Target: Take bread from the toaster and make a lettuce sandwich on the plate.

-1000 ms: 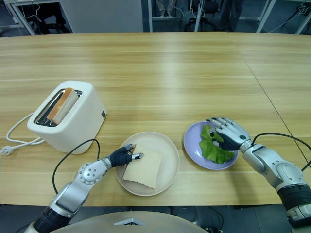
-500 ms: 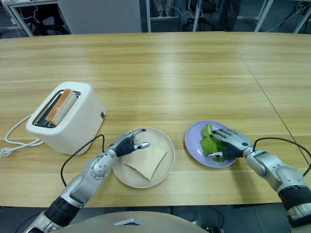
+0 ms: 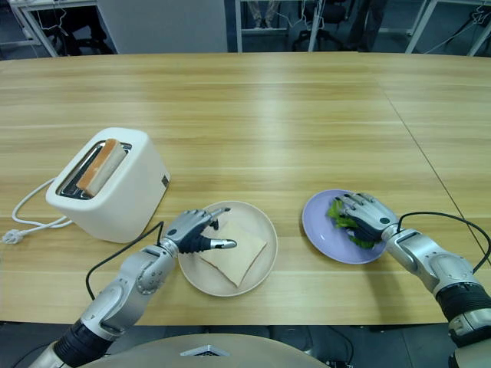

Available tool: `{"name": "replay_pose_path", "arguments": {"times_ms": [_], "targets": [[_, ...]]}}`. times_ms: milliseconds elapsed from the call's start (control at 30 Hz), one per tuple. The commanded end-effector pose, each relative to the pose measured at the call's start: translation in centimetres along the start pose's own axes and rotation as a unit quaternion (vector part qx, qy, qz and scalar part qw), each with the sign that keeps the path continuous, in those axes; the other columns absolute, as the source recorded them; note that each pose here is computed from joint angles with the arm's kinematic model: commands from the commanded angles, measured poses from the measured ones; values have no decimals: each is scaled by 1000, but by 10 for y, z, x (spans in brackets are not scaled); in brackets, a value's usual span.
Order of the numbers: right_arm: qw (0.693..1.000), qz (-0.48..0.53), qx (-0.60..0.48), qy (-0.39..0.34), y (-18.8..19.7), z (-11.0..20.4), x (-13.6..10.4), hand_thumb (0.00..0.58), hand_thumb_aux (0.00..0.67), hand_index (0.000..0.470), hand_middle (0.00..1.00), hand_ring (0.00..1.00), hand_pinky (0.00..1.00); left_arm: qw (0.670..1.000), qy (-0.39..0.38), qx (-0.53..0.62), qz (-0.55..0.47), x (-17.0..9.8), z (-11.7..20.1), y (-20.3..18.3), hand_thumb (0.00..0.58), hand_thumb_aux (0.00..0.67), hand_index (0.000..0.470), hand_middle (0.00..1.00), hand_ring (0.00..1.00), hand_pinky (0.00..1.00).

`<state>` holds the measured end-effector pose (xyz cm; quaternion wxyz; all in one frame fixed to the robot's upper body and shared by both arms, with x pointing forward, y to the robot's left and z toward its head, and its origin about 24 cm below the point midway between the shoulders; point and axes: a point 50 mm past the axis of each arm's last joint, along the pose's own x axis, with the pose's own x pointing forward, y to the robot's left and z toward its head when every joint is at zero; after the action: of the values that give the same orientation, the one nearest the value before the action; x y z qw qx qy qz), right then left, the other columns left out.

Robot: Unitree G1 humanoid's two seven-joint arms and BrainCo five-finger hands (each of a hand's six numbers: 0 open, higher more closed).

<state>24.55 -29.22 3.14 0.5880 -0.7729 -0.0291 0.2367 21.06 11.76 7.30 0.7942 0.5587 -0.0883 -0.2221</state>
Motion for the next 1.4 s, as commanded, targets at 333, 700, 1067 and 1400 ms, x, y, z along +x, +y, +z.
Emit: {"name": "replay_pose_path", "arguments": {"times_ms": [333, 700, 1067, 1400], "targets": [[991, -112, 46, -57, -32, 23, 2, 580, 670, 460, 0, 0, 0, 983, 30, 23, 178, -26, -5, 63, 0, 0, 0, 0, 0, 0], [964, -198, 86, -157, -77, 86, 10, 580, 670, 460, 0, 0, 0, 929, 219, 141, 264, -74, -62, 104, 0, 0, 0, 0, 0, 0], [942, -186, 108, -258, -86, 160, 48, 580, 670, 460, 0, 0, 0, 879, 385, 206, 190, -100, -125, 111, 0, 0, 0, 0, 0, 0], [927, -157, 99, -326, -80, 209, 61, 580, 670, 460, 0, 0, 0, 904, 363, 173, 141, -73, -122, 92, 0, 0, 0, 0, 0, 0]]}}
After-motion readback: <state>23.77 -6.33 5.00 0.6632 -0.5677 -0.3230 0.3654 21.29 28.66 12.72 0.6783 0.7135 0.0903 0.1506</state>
